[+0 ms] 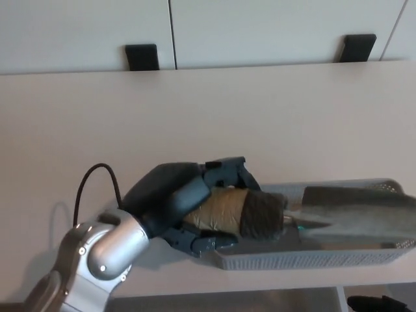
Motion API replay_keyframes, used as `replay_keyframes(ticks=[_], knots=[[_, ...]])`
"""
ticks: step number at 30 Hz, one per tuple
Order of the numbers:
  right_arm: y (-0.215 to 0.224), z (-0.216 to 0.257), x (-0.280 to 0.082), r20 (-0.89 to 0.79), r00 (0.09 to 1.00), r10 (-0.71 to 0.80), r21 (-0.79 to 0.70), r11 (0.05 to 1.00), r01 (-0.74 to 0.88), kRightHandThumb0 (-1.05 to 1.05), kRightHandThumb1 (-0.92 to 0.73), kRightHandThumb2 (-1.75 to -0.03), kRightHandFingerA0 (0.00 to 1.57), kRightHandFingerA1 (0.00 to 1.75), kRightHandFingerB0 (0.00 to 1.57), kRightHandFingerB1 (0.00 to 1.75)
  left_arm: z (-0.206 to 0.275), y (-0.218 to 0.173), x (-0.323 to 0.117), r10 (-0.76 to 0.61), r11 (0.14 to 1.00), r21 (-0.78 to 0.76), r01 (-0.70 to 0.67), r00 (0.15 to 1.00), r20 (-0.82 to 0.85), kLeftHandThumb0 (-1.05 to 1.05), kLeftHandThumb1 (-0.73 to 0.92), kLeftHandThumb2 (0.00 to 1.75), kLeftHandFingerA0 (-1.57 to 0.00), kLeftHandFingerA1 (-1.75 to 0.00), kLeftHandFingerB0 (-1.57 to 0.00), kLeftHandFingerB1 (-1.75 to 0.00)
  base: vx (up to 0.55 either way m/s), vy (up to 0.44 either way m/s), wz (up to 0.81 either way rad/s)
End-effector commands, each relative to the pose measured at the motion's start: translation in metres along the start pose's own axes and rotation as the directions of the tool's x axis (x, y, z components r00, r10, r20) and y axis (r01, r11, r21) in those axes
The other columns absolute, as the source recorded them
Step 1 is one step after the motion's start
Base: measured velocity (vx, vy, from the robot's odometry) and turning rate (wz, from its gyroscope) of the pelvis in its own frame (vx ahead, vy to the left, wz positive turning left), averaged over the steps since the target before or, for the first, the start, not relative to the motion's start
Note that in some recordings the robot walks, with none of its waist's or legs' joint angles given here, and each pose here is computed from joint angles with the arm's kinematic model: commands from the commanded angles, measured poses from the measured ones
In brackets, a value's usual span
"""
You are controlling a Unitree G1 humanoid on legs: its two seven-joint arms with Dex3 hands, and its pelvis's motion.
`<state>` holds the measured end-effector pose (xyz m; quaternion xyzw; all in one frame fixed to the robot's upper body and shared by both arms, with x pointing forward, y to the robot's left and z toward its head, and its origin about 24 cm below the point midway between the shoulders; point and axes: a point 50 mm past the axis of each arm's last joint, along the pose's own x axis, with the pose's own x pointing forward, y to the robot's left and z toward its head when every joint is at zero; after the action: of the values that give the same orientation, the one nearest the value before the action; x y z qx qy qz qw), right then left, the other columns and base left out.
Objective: The robot walks towards a desk on which a shovel is kept on the left hand side and a container is kept on the right hand side. The robot picks up the shovel using its left hand and places it in the container.
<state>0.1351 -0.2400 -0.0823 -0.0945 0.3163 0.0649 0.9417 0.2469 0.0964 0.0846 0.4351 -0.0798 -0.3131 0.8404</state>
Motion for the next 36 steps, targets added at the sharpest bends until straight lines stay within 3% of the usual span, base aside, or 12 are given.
replay_keyframes(ticks=[1, 5, 7, 9, 25, 27, 28, 30, 32, 33, 34, 36], knots=[[-0.007, -0.001, -0.001, -0.002, 1.0, 0.004, -0.061, 0.998, -0.004, 0.06, -0.57, -0.56, 0.74, 0.64, 0.47, 0.49, -0.003, -0.004, -0.006, -0.005, 0.989, 0.146, 0.029, 0.987, -0.162, -0.28, 0.83, 0.61, -0.67, -1.75, -0.48, -1.36, 0.0, 0.0, 0.0], [-0.006, -0.007, -0.005, -0.016, 1.0, 0.002, -0.071, 0.997, -0.003, 0.03, -0.57, -0.56, 0.73, 0.63, 0.47, 0.49, 0.001, -0.009, -0.009, -0.002, 0.984, 0.172, 0.037, 0.981, -0.196, -0.29, 0.83, 0.61, -0.67, -1.73, -0.57, -1.16, 0.0, 0.0, 0.0], [-0.006, -0.008, -0.006, -0.02, 1.0, 0.001, -0.061, 0.998, -0.002, 0.04, -0.57, -0.56, 0.72, 0.63, 0.46, 0.49, 0.004, -0.009, -0.009, 0.003, 0.985, 0.171, 0.033, 0.979, -0.205, -0.3, 0.84, 0.62, -0.69, -1.75, -0.47, -1.37, 0.0, 0.0, 0.0], [-0.006, -0.008, -0.005, -0.017, 1.0, 0.005, -0.056, 0.998, -0.006, 0.04, -0.57, -0.56, 0.72, 0.63, 0.47, 0.49, 0.007, -0.008, -0.009, 0.011, 0.982, 0.186, 0.029, 0.978, -0.207, -0.31, 0.84, 0.62, -0.68, -1.75, -0.44, -1.41, 0.0, 0.0, 0.0], [-0.006, -0.007, -0.004, -0.016, 1.0, 0.012, -0.062, 0.998, -0.013, 0.05, -0.57, -0.56, 0.71, 0.62, 0.49, 0.5, 0.015, -0.001, -0.005, 0.074, 0.984, 0.176, -0.03, 0.966, -0.248, -0.29, 0.85, 0.61, -0.68, -1.75, -0.5, -1.27, 0.0, 0.0, 0.0], [-0.005, -0.009, -0.005, -0.015, 1.0, 0.018, -0.081, 0.997, -0.019, 0.05, -0.58, -0.56, 0.74, 0.63, 0.5, 0.5, 0.013, 0.003, -0.003, 0.08, 0.986, 0.163, -0.035, 0.957, -0.279, -0.31, 0.85, 0.62, -0.66, -1.74, -0.51, -1.17, 0.0, 0.0, 0.0], [-0.005, -0.009, -0.005, -0.017, 1.0, 0.017, -0.083, 0.996, -0.018, 0.04, -0.58, -0.56, 0.74, 0.63, 0.5, 0.5, 0.012, 0.004, -0.002, 0.082, 0.986, 0.16, -0.037, 0.955, -0.284, -0.31, 0.84, 0.63, -0.66, -1.68, -0.59, -0.91, 0.0, 0.0, 0.0], [-0.005, -0.009, -0.006, -0.019, 1.0, 0.016, -0.082, 0.997, -0.018, 0.04, -0.58, -0.56, 0.74, 0.63, 0.49, 0.5, 0.012, 0.006, -0.001, 0.085, 0.987, 0.154, -0.041, 0.953, -0.29, -0.32, 0.83, 0.65, -0.68, -1.64, -0.65, -0.74, 0.0, 0.0, 0.0], [-0.003, -0.012, -0.008, -0.029, 0.999, 0.026, -0.084, 0.996, -0.028, 0.01, -0.57, -0.56, 0.71, 0.62, 0.48, 0.5, 0.009, 0.005, -0.003, 0.095, 0.987, 0.15, -0.051, 0.948, -0.305, -0.32, 0.81, 0.67, -0.74, -1.63, -0.67, -0.66, 0.0, 0.0, 0.0], [-0.002, -0.012, -0.008, -0.029, 0.999, 0.031, -0.086, 0.996, -0.033, 0.02, -0.57, -0.56, 0.72, 0.62, 0.48, 0.5, 0.008, 0.006, -0.003, 0.11, 0.984, 0.17, -0.059, 0.945, -0.309, -0.45, 0.7, 0.81, -0.86, -1.43, -0.65, -0.69, 0.0, 0.0, 0.0], [-0.002, -0.013, -0.008, -0.027, 0.999, 0.033, -0.085, 0.996, -0.035, 0.03, -0.57, -0.56, 0.71, 0.63, 0.48, 0.5, 0.007, 0.006, -0.004, 0.115, 0.981, 0.184, -0.059, 0.943, -0.311, -0.29, 0.81, 0.68, -0.75, -1.57, -0.68, -0.79, 0.0, 0.0, 0.0], [-0.002, -0.013, -0.008, -0.027, 0.999, 0.034, -0.083, 0.996, -0.036, 0.03, -0.57, -0.56, 0.71, 0.63, 0.48, 0.5, 0.006, 0.006, -0.003, 0.118, 0.979, 0.196, -0.058, 0.942, -0.314, -0.29, 0.81, 0.68, -0.75, -1.57, -0.68, -0.79, 0.0, 0.0, 0.0]])
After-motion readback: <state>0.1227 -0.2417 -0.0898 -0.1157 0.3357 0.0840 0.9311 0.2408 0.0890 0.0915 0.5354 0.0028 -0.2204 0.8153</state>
